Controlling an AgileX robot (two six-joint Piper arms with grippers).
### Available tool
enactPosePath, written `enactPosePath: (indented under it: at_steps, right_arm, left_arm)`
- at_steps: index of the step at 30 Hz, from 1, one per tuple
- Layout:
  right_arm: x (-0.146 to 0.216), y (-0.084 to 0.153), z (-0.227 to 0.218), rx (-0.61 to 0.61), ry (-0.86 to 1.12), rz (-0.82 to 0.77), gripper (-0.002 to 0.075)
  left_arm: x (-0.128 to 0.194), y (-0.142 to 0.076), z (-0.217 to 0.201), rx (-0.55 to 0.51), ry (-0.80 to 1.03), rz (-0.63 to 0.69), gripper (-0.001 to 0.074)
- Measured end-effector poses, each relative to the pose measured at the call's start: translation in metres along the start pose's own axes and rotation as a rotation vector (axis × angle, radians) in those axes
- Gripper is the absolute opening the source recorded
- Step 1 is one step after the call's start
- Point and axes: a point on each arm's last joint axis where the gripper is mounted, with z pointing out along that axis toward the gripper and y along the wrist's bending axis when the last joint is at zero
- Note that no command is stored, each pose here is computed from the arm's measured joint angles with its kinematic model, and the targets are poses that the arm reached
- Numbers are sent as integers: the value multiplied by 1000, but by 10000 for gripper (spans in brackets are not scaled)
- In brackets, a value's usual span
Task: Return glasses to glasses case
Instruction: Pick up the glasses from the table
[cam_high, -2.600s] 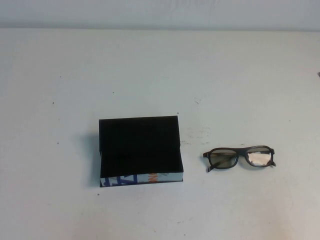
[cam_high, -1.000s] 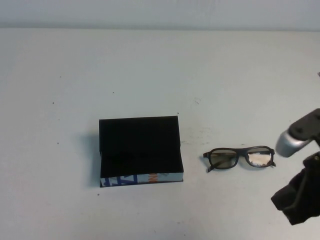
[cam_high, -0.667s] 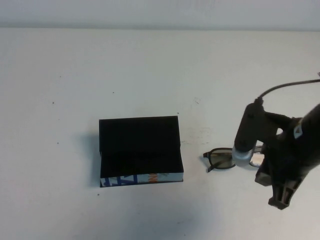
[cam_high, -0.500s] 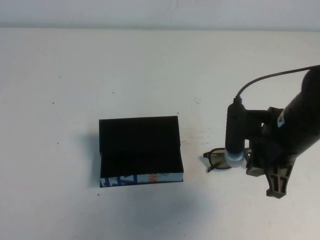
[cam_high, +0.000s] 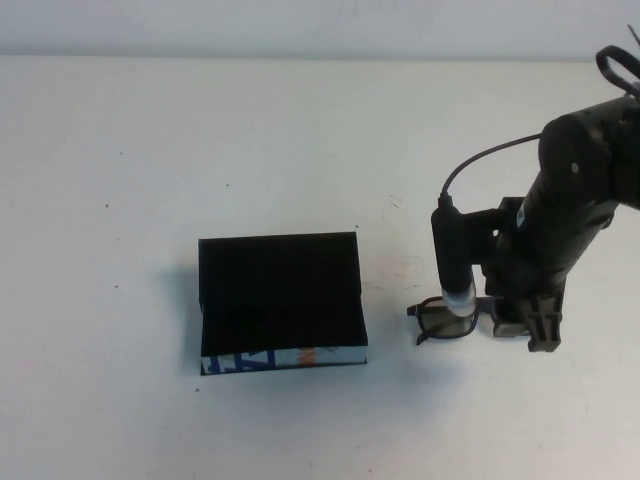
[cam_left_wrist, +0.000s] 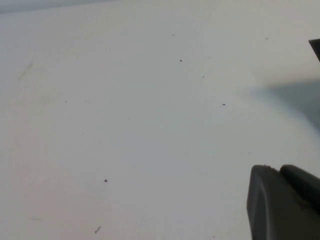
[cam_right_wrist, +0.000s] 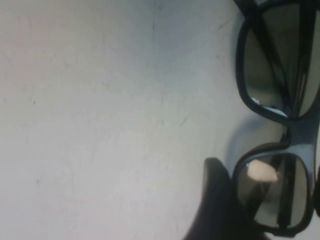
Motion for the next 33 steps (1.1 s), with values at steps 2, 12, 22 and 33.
enactPosePath:
  at_steps: [2, 12, 22, 33]
  right_arm:
    - [0, -4, 5, -3, 8, -8, 351]
    - [-6, -19, 18, -4, 9, -30, 353]
    - [-7, -22, 29, -22, 18, -32, 353]
    - [-5, -24, 29, -7, 16, -48, 353]
  left_arm:
    - [0, 0, 0, 0, 0, 0, 0]
    - [0, 0, 0, 0, 0, 0, 0]
    - [0, 0, 0, 0, 0, 0, 0]
    - [0, 0, 0, 0, 0, 0, 0]
